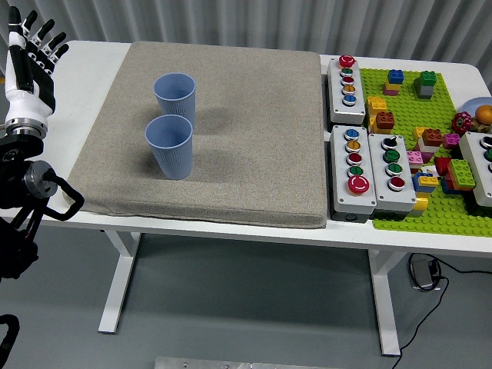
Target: Pick cup pour cup place
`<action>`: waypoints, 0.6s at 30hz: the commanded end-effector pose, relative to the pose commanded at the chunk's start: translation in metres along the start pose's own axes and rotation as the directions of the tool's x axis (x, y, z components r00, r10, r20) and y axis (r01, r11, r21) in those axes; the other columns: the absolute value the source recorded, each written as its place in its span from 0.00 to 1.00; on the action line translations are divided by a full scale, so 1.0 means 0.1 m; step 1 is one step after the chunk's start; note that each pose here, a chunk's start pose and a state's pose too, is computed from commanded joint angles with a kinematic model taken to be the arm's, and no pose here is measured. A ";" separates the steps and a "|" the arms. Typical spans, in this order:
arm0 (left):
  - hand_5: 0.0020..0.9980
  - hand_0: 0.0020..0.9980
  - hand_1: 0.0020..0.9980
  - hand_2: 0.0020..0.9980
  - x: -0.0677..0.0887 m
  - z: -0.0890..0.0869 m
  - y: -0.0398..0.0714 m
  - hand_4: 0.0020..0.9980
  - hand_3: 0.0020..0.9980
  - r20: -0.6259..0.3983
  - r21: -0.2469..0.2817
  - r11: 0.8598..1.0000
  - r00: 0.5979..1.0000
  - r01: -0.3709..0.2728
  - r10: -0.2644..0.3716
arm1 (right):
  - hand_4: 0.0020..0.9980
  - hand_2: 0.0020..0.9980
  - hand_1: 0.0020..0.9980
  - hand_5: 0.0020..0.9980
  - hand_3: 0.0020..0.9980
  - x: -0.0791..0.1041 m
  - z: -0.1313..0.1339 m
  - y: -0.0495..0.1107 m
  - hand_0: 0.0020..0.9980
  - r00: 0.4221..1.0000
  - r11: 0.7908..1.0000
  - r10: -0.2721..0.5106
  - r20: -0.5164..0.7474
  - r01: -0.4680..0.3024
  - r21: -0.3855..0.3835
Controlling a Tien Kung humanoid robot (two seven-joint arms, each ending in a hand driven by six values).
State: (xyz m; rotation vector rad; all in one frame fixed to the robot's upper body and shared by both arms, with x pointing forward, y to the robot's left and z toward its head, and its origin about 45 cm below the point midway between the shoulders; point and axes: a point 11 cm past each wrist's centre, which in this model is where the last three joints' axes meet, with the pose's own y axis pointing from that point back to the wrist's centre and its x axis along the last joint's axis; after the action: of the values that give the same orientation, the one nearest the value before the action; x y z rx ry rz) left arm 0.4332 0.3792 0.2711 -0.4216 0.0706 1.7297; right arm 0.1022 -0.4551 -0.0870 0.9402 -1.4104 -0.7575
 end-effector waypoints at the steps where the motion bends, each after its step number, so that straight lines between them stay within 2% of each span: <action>1: 1.00 0.81 0.80 0.89 0.01 0.00 -0.01 0.85 0.98 -0.013 0.001 1.000 1.000 -0.004 0.004 | 0.00 0.58 0.65 0.16 0.58 0.00 0.00 0.00 0.69 1.000 1.000 0.000 0.000 0.000 -0.001; 5: 1.00 0.82 0.80 0.89 0.09 0.03 -0.02 0.84 0.97 -0.024 0.002 1.000 1.000 -0.014 0.014 | 0.00 0.58 0.65 0.16 0.58 0.00 0.02 0.00 0.69 1.000 1.000 0.000 -0.002 0.000 -0.005; 18: 1.00 0.82 0.81 0.89 0.09 0.02 0.01 0.82 0.97 0.012 -0.003 1.000 1.000 -0.015 0.015 | 0.00 0.58 0.65 0.16 0.58 -0.01 0.02 0.00 0.69 1.000 1.000 -0.001 0.002 0.001 -0.003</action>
State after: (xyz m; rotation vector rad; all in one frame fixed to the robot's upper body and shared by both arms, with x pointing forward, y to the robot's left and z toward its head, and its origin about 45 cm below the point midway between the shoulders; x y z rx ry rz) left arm 0.4304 0.3877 0.2701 -0.4138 0.0629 1.7467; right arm 0.1005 -0.4545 -0.0876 0.9383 -1.4105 -0.7610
